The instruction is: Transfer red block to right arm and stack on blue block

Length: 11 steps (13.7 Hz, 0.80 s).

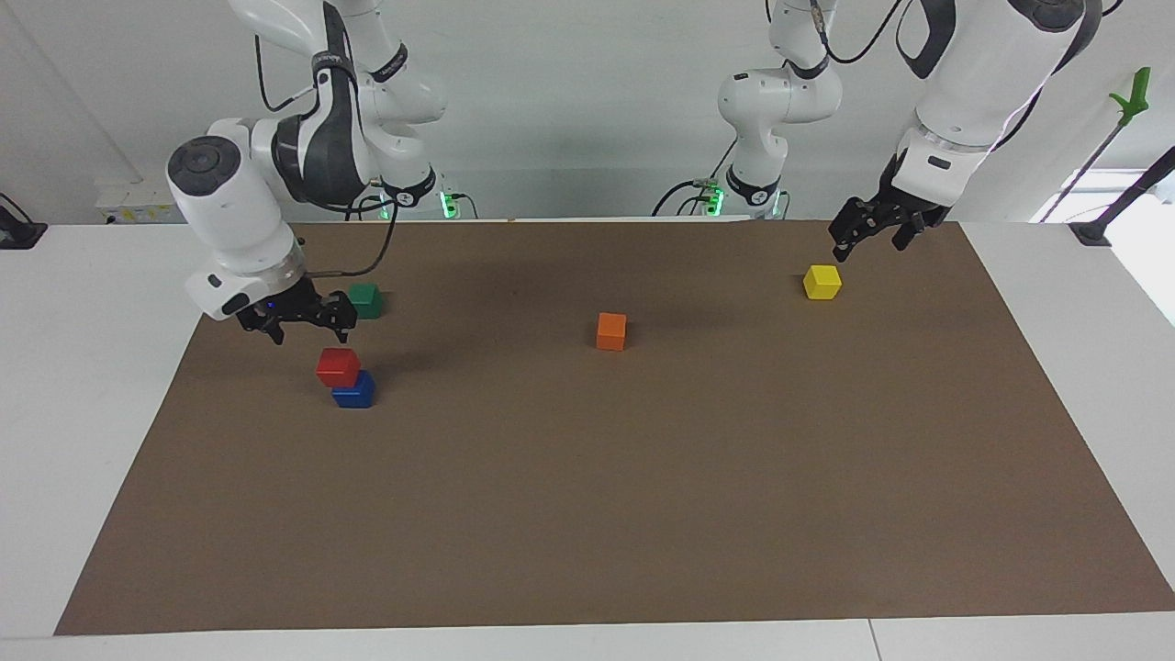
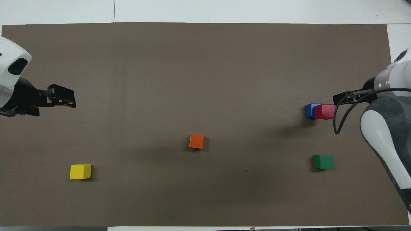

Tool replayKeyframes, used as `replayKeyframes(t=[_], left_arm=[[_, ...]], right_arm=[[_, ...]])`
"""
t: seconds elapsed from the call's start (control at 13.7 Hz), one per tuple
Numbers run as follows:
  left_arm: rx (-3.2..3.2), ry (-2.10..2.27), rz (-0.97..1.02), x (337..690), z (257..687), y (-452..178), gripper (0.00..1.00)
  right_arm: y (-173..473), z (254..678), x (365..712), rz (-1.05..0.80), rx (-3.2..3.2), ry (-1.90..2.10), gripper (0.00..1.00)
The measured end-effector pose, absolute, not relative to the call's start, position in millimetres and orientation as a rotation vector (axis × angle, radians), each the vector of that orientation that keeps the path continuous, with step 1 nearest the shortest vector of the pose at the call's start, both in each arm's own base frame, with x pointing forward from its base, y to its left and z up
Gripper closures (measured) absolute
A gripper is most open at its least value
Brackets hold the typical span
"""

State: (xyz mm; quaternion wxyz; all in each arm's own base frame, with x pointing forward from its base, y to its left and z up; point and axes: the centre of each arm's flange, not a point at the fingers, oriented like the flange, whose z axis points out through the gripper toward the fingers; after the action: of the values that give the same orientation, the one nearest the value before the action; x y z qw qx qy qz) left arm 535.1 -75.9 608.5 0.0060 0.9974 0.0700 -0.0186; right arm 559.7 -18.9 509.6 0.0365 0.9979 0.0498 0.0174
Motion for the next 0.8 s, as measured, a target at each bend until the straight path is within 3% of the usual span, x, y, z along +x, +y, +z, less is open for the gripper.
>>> replayKeyframes(t=[0.15, 0.44, 0.8], left_arm=[[3.121, 0.219, -0.058, 535, 608, -76, 0.00], [3.121, 0.219, -0.058, 535, 608, -76, 0.00], [3.121, 0.219, -0.059, 535, 608, -76, 0.00]], right_arm=[[-17, 544, 549, 0.042, 3.061, 0.166, 0.00], [-16, 595, 524, -0.179, 3.096, 0.140, 0.00], [-33, 617, 512, -0.281, 3.102, 0.084, 0.00]])
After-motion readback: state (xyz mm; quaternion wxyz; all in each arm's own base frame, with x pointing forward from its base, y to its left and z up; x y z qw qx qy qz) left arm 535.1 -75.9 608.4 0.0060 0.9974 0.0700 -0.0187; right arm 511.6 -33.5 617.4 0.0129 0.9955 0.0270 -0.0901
